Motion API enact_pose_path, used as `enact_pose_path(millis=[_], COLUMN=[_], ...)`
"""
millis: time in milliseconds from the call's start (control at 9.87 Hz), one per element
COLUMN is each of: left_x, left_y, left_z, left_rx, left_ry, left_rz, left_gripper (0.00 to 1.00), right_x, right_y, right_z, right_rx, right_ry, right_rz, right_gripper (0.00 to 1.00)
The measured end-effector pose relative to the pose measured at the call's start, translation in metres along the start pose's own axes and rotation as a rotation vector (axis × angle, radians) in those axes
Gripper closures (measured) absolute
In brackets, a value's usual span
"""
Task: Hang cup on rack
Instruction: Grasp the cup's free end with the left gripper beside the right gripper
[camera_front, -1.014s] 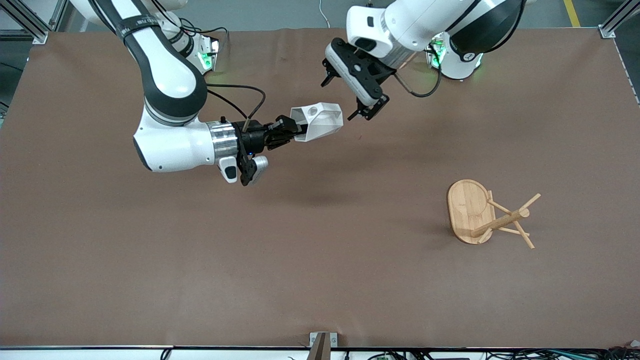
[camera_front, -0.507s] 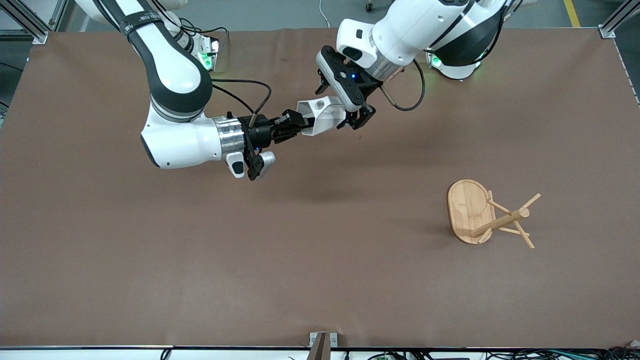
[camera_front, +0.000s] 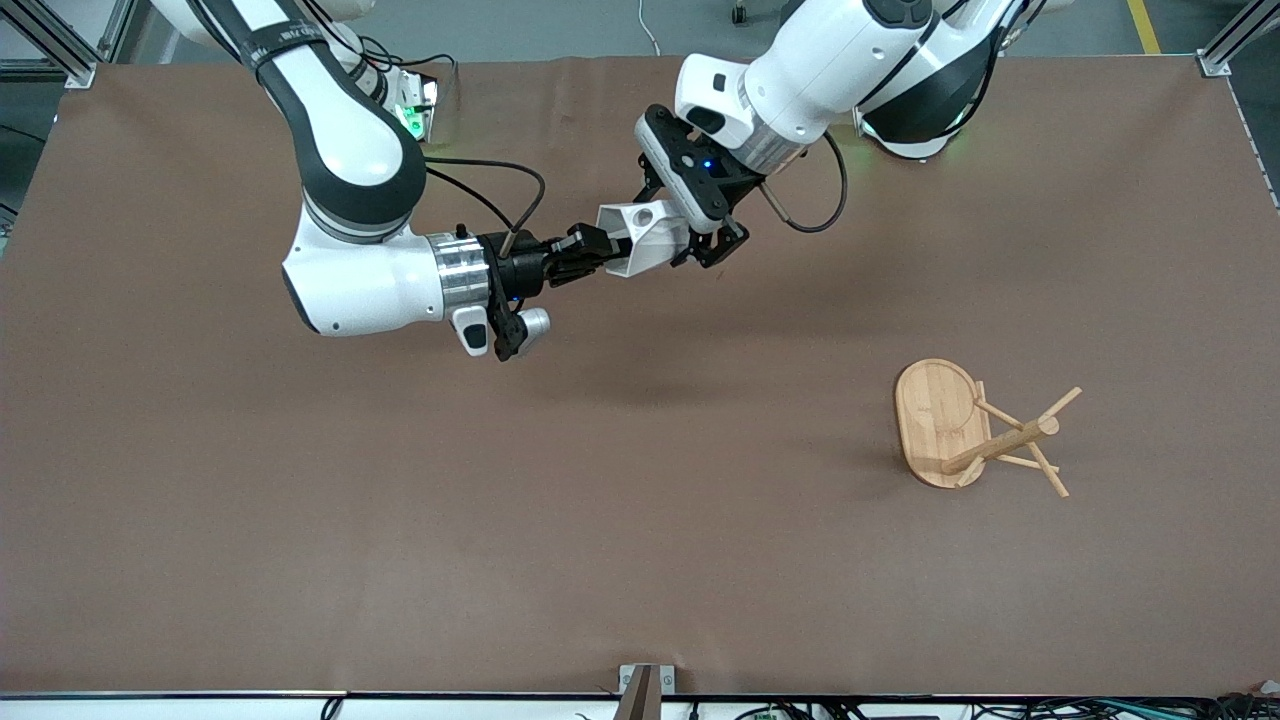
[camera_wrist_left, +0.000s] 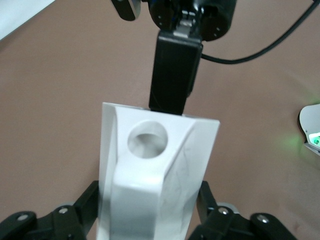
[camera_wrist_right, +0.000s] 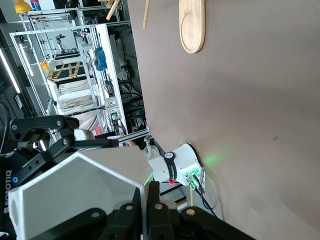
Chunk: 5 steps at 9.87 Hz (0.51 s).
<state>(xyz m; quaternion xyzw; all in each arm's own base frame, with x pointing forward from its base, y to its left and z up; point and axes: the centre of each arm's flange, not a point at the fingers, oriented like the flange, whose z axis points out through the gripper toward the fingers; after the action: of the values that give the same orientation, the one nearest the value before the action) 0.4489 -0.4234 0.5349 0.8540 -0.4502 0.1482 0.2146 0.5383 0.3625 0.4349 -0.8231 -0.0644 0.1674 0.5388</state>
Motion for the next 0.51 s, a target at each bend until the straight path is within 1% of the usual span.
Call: enact_pose_path(millis=[304,405,507], left_x=[-0.0001,0.0001,0.0001], left_y=[0.0006,0.0006,-0.0015], left_z=[-0.0015,-0.0026,-0.0043], left_rx=[0.002,0.004,0.007], left_ry=[0.000,0.002,0.004], left_rz=[0.001,0.001,-0.003], left_gripper=[0.20,0.20,0.20], right_x=[-0.0005,-0.0008,-0.0017], right_y=[-0.0016,-0.0038,-0.0087], right_z=[0.0000,-0.0007,-0.0027], right_rx=[0.000,0.001,0.000], right_ry=[0.001,0.003,0.010], right_rz=[0.014,0.028,0.052], right_gripper=[0.96,0.94,0.87])
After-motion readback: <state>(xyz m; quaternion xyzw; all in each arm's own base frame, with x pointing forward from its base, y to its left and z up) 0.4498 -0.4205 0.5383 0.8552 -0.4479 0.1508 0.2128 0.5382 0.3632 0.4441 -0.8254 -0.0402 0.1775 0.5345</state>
